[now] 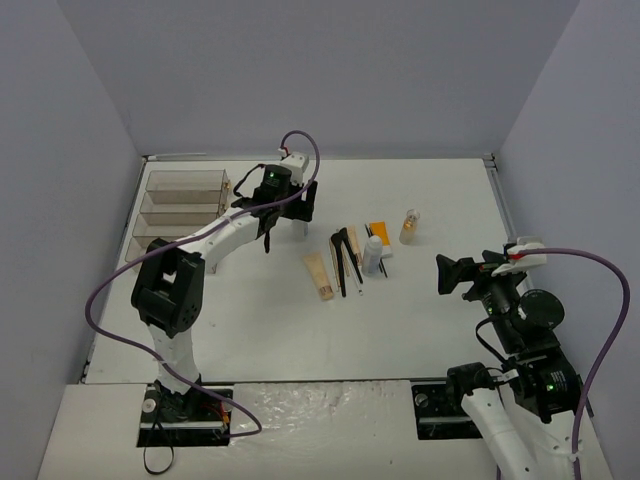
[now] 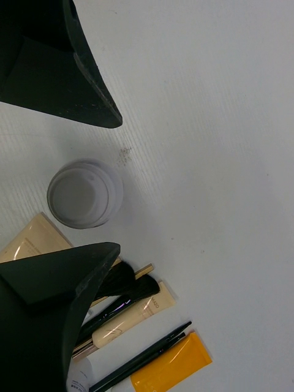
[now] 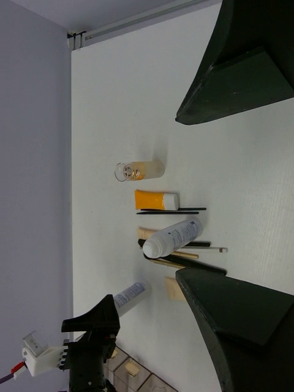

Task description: Organize the makeup

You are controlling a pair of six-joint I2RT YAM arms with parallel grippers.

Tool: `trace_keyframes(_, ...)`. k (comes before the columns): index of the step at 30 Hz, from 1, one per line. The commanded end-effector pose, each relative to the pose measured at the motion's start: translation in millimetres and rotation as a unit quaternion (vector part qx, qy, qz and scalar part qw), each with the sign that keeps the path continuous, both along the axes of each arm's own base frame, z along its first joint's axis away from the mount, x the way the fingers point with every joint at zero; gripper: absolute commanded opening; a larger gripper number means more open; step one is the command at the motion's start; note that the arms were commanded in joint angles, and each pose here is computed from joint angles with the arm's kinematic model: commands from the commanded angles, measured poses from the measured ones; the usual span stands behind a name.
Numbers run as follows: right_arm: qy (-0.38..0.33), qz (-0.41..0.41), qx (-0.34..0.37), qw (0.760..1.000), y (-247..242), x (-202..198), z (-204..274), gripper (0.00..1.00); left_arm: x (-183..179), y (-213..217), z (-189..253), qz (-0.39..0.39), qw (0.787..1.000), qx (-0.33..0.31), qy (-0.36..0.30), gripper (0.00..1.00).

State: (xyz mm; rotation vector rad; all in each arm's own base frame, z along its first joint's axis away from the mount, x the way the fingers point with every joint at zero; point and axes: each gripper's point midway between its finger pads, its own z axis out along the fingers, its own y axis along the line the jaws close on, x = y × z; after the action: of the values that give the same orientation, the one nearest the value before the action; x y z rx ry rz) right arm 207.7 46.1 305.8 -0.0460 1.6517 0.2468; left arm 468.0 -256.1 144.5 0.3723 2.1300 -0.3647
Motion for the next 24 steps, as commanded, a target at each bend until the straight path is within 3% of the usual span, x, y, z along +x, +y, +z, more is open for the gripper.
trace_keyframes(1,-0.041,0.014,0.005,0.999,5.7,3.5,18.8,1.00,11.3,-7.9,49.0,0.007,0.998,-0.042,-0.053,0.73)
trace_keyframes(24,-0.049,0.011,0.007,0.999,3.9,0.0,19.1,1.00,-2.1,-11.9,24.2,-0.008,1.000,-0.013,-0.019,0.69)
